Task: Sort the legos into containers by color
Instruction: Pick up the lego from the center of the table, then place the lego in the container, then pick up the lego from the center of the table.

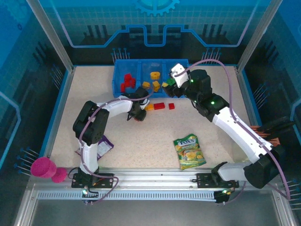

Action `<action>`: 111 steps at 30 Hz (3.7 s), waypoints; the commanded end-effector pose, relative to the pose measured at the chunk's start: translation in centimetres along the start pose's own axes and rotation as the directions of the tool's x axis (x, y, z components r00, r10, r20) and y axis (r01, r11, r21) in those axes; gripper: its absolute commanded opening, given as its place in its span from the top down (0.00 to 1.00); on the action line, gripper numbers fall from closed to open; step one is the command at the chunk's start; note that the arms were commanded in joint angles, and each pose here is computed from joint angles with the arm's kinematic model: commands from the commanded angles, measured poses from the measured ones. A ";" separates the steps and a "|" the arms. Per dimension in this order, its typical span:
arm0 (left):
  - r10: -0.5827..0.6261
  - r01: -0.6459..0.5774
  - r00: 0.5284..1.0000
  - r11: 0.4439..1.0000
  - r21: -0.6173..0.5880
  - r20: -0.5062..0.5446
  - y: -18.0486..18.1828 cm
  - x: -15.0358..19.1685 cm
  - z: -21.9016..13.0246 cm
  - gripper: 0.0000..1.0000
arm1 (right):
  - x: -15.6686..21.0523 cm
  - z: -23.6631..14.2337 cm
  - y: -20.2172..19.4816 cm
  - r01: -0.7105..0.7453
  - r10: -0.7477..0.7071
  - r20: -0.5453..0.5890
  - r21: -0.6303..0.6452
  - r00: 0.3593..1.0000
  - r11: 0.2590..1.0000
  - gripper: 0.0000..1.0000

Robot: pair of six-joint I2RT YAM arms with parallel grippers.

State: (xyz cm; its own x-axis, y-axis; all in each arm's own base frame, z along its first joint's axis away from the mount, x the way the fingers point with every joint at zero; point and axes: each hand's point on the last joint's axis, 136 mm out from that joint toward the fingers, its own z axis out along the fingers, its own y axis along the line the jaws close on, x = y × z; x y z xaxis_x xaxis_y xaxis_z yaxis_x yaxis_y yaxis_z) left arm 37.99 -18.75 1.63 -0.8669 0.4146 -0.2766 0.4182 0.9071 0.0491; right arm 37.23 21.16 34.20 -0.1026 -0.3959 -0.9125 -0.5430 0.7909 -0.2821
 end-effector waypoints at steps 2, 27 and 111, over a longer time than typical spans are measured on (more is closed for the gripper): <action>-0.041 0.042 0.995 0.999 0.005 -0.093 -0.1 2.7 -0.1 0.77 | 1.5 -1.5 -2.0 -0.068 0.071 -0.040 0.075 0.997 0.995 0.17; -0.294 0.351 0.833 0.935 -0.039 0.469 15.1 -13.4 -12.3 0.91 | 14.5 -0.3 -0.4 -0.468 0.434 -0.406 0.018 0.804 0.884 0.16; -0.100 0.105 0.992 0.993 -0.062 0.075 5.3 -5.0 0.1 0.45 | 20.1 5.9 3.3 -0.494 0.352 -0.602 -0.083 0.717 0.865 0.16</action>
State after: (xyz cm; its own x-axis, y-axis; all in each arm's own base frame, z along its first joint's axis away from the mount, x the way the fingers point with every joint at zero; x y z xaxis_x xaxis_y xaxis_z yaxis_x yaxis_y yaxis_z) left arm 44.53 -16.09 3.25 -0.8764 0.2886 -0.3857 0.2913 0.9552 0.0528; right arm 37.74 18.76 12.95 -0.7652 -0.2819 -0.5788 -0.4862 0.8424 0.2324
